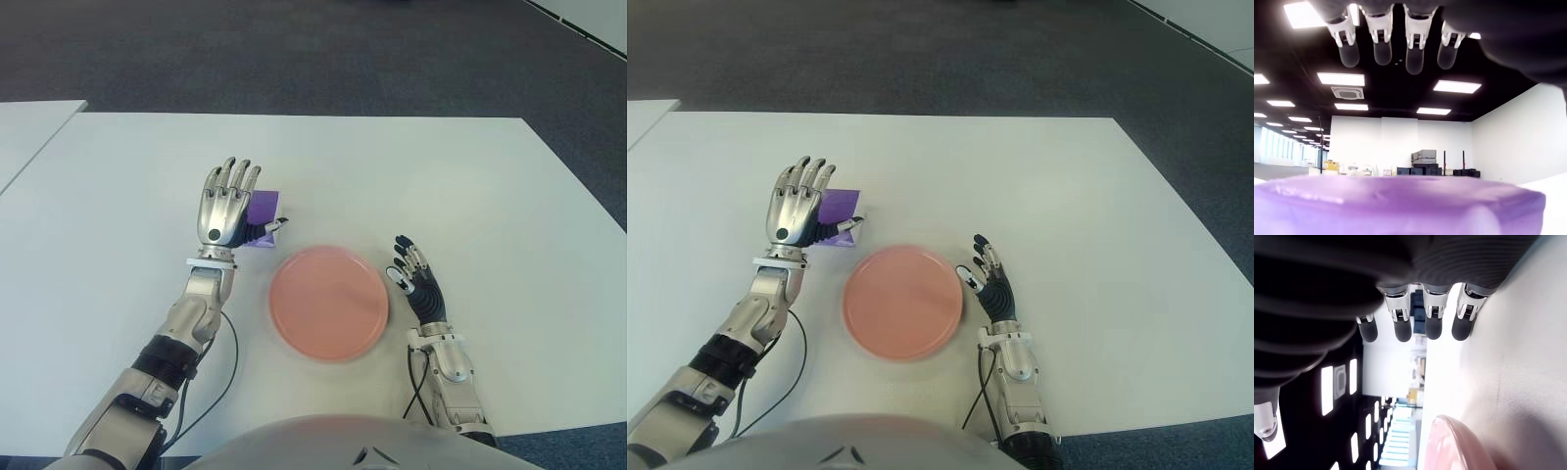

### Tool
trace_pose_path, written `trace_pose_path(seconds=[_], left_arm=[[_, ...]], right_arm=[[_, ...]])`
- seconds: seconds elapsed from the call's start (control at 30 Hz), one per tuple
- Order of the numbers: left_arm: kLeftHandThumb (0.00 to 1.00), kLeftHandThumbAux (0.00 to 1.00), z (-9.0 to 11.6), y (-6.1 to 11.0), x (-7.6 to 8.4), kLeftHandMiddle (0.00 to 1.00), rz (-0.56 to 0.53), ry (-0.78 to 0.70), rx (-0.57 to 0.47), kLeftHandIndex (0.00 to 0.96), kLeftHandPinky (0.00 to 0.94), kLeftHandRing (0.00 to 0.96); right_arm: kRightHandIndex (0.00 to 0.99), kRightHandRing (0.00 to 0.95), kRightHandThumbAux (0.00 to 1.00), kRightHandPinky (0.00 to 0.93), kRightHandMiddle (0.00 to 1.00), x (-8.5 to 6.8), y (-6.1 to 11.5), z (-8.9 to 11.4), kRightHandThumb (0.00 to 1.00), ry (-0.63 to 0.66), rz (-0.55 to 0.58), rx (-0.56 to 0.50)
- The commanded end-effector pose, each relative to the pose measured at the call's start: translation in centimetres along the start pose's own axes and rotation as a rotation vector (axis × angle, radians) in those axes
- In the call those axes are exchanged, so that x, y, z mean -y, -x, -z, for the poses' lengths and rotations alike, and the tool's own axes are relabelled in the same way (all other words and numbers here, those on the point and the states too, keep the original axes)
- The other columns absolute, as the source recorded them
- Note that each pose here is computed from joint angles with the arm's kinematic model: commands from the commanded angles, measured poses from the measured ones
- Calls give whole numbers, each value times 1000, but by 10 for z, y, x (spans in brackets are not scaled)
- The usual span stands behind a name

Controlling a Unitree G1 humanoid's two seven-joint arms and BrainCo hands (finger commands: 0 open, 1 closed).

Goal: Put the tissue paper into the plate.

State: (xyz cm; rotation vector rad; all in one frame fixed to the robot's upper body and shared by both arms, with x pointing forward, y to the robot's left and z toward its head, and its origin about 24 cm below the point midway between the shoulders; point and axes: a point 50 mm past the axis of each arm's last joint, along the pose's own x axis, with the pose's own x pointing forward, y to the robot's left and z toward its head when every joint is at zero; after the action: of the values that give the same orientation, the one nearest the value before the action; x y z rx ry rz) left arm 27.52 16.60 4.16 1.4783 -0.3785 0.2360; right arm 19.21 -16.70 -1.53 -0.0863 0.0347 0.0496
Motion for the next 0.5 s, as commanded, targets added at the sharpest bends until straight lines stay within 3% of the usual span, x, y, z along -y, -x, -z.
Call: trace_pose_path(seconds=[0.03,0.5], left_arm=[[178,276,-2,1,6,107,54,9,4,118,86,70],[185,289,-3,3,11,99,75,28,-4,120,89,68]], right_arm=[[40,9,469,0,64,-1,31,45,228,-6,-1,-263],[44,24,484,0,76,-1,31,46,237,-16,3,-273]])
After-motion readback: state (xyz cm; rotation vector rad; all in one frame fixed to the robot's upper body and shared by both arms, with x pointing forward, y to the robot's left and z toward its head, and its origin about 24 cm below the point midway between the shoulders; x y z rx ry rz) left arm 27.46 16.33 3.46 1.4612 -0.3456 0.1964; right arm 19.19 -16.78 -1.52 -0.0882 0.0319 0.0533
